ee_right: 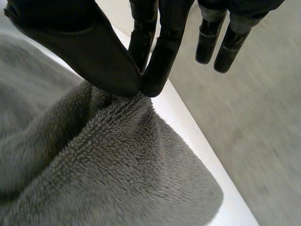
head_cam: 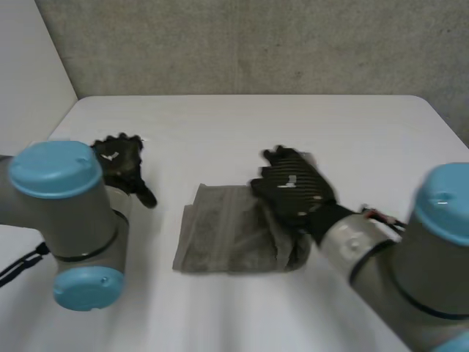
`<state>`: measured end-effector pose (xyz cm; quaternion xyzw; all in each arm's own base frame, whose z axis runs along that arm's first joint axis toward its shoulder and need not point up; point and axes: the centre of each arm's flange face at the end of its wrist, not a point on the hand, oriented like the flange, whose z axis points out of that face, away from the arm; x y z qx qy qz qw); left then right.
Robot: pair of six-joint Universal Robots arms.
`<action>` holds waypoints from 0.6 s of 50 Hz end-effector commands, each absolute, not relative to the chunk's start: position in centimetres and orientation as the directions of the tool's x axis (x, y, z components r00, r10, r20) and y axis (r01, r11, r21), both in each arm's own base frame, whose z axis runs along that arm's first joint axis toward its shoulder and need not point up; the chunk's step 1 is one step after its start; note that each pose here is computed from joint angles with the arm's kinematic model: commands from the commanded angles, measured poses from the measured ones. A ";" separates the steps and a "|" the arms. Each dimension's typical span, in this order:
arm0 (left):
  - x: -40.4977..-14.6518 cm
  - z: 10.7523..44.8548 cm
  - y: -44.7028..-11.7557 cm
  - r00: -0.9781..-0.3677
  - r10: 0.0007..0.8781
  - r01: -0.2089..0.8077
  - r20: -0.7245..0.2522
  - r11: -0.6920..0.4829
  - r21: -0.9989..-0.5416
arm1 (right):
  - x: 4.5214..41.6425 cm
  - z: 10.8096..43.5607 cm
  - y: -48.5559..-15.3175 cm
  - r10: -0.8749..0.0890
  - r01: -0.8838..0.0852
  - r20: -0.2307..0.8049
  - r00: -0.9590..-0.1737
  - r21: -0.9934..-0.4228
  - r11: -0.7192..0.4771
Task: Fold the towel.
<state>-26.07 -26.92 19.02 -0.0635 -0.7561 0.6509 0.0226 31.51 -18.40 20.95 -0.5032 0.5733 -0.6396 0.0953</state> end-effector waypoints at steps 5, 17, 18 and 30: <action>-21.8 21.2 -28.2 -1.000 0.001 -0.011 0.011 0.110 -0.994 | 39.1 18.0 -15.3 -0.799 -0.393 0.532 -0.280 -0.823 -0.411; -21.1 20.1 -29.0 -0.974 0.149 -0.144 0.173 0.189 -0.971 | 43.2 15.0 -14.4 -0.860 -0.341 0.446 -0.247 -0.871 -0.354; -21.1 20.1 -29.0 -0.973 0.149 -0.144 0.174 0.189 -0.971 | 43.4 14.6 -14.5 -0.869 -0.338 0.428 -0.249 -0.879 -0.336; -22.2 20.0 -28.5 -0.951 0.226 -0.164 0.212 0.211 -0.964 | 43.3 14.1 -13.7 -0.922 -0.325 0.324 -0.210 -0.913 -0.247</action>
